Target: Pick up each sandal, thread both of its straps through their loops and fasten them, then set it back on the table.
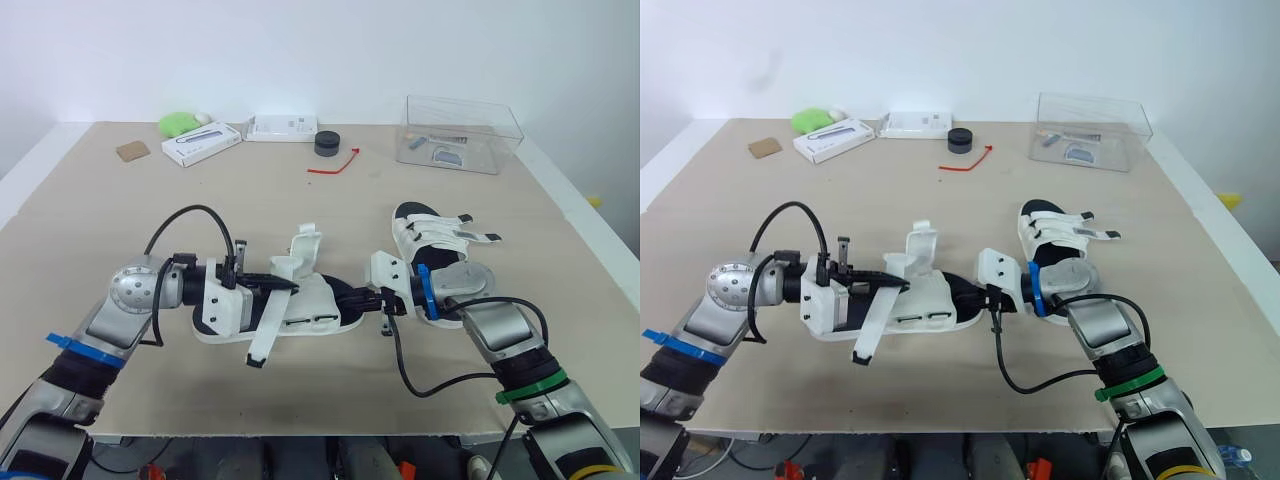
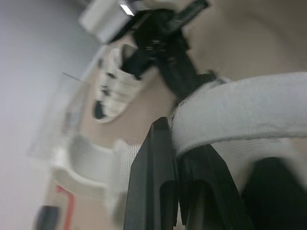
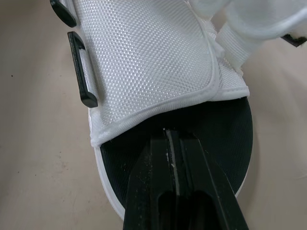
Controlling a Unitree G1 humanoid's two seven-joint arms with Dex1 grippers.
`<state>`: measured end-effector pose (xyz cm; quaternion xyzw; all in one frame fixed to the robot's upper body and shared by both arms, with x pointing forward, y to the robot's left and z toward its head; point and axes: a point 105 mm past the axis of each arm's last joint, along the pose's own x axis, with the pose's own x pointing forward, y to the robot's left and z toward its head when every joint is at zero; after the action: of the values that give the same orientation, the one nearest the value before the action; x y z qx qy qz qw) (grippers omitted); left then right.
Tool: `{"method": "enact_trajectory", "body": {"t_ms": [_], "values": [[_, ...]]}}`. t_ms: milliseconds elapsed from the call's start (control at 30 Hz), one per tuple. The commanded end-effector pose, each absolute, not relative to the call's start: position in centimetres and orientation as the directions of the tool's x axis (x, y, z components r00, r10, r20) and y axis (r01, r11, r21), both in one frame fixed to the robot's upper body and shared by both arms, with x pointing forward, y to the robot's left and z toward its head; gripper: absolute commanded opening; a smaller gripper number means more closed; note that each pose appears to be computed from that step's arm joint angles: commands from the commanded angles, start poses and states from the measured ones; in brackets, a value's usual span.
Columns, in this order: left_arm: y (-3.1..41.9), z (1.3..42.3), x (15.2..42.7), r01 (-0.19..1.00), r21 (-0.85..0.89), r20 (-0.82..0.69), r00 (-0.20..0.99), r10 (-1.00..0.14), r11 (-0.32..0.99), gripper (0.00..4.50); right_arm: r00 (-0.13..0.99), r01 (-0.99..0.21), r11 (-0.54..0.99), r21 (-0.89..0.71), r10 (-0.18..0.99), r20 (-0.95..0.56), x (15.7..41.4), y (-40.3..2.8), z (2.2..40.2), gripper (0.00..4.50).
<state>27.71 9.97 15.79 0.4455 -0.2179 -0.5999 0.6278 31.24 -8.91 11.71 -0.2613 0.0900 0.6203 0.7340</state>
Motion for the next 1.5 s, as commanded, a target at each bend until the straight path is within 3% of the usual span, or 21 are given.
{"method": "enact_trajectory", "body": {"t_ms": [33,167,567,667,833,900,1067,1200,1267,1367,1500], "values": [[9.8,15.9,27.9,0.561,0.821,-0.265,0.216,-0.94,-0.102,0.11,0.212,-0.954,0.078,-0.291,0.861,-0.462,31.4,-8.7,12.0,0.0],[9.3,16.2,29.7,0.559,0.829,-0.221,0.304,-0.927,-0.014,0.11,0.204,-0.955,0.07,-0.288,0.862,-0.464,31.2,-8.7,11.9,0.0],[8.2,15.2,29.1,0.586,0.81,-0.237,0.279,-0.931,-0.031,0.11,0.201,-0.956,0.069,-0.284,0.861,-0.468,31.1,-8.7,11.9,0.0],[8.6,15.3,29.2,0.594,0.804,-0.243,0.289,-0.926,-0.025,0.87,0.202,-0.957,0.07,-0.282,0.86,-0.469,31.2,-8.8,11.9,0.0],[8.8,16.2,29.6,0.589,0.808,-0.236,0.298,-0.925,-0.017,3.29,0.198,-0.957,0.068,-0.28,0.861,-0.468,31.2,-8.6,11.9,0.0],[8.7,16.6,29.5,0.59,0.807,-0.228,0.29,-0.929,-0.014,4.01,0.197,-0.958,0.067,-0.28,0.861,-0.468,31.2,-8.6,11.9,0.0],[9.4,17.5,28.4,0.593,0.803,-0.244,0.235,-0.941,-0.061,4.01,0.194,-0.958,0.063,-0.279,0.861,-0.471,31.1,-8.6,11.8,0.0],[11.3,17.3,28.2,0.532,0.834,-0.317,0.247,-0.916,-0.145,4.01,0.196,-0.957,0.064,-0.282,0.859,-0.473,31.3,-8.8,11.9,0.0],[12.1,17.6,28.5,0.539,0.835,-0.298,0.269,-0.916,-0.114,4.01,0.195,-0.958,0.064,-0.281,0.861,-0.47,31.3,-8.7,11.9,0.0],[13.4,18.1,27.9,0.681,0.732,-0.275,0.258,-0.926,-0.028,4.01,0.191,-0.958,0.059,-0.28,0.86,-0.473,31.2,-8.7,11.8,0.0],[14.0,18.9,27.1,0.887,0.449,-0.237,0.237,-0.942,0.11,4.01,0.19,-0.958,0.058,-0.28,0.859,-0.475,31.3,-8.7,11.8,0.0]]}}
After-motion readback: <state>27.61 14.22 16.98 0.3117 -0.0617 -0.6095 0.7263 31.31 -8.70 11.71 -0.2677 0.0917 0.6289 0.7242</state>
